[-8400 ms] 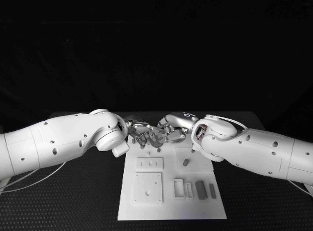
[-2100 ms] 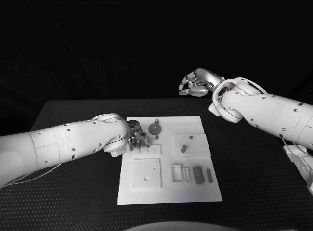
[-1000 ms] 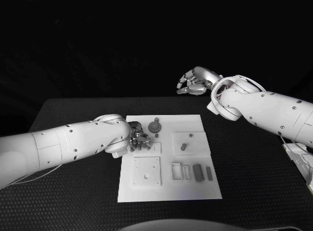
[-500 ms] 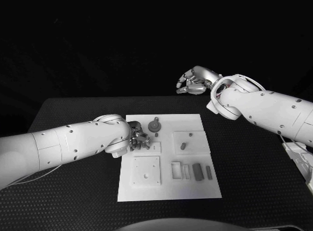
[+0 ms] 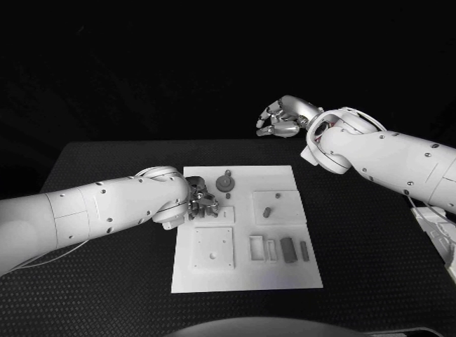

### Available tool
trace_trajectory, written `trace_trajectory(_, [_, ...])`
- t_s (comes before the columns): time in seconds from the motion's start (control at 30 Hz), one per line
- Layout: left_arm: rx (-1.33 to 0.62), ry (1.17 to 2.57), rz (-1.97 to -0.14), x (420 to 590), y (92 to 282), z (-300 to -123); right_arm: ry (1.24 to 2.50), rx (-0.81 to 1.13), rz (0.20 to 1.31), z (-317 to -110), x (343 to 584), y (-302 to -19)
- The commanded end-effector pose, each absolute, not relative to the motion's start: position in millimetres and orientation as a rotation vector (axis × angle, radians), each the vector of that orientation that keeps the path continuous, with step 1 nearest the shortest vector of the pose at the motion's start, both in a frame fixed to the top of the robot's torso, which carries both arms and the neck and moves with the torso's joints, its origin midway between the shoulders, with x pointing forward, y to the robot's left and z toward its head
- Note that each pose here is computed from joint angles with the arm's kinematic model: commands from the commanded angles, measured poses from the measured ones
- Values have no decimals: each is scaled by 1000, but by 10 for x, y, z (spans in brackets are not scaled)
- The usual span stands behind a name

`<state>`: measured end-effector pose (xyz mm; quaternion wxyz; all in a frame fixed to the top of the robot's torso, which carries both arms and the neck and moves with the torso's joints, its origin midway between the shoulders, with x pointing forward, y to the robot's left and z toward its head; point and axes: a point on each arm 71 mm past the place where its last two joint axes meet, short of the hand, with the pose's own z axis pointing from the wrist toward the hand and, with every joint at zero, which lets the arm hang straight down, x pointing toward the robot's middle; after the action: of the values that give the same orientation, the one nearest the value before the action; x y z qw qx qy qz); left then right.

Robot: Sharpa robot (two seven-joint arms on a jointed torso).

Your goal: Assemble the parts on the task board

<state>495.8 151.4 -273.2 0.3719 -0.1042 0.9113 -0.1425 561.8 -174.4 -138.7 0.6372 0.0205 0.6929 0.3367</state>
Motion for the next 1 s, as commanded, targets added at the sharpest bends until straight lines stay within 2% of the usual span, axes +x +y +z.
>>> trace_trajectory(0.03, [-248, 2356, -344, 4941, 1516, -2746, 1592, 35, 780, -1389, 5614, -1729])
trace_trajectory(1.0, [-201, 2331, -327, 4956, 1474, -2772, 1599, 30, 785, -1395, 5612, -1712])
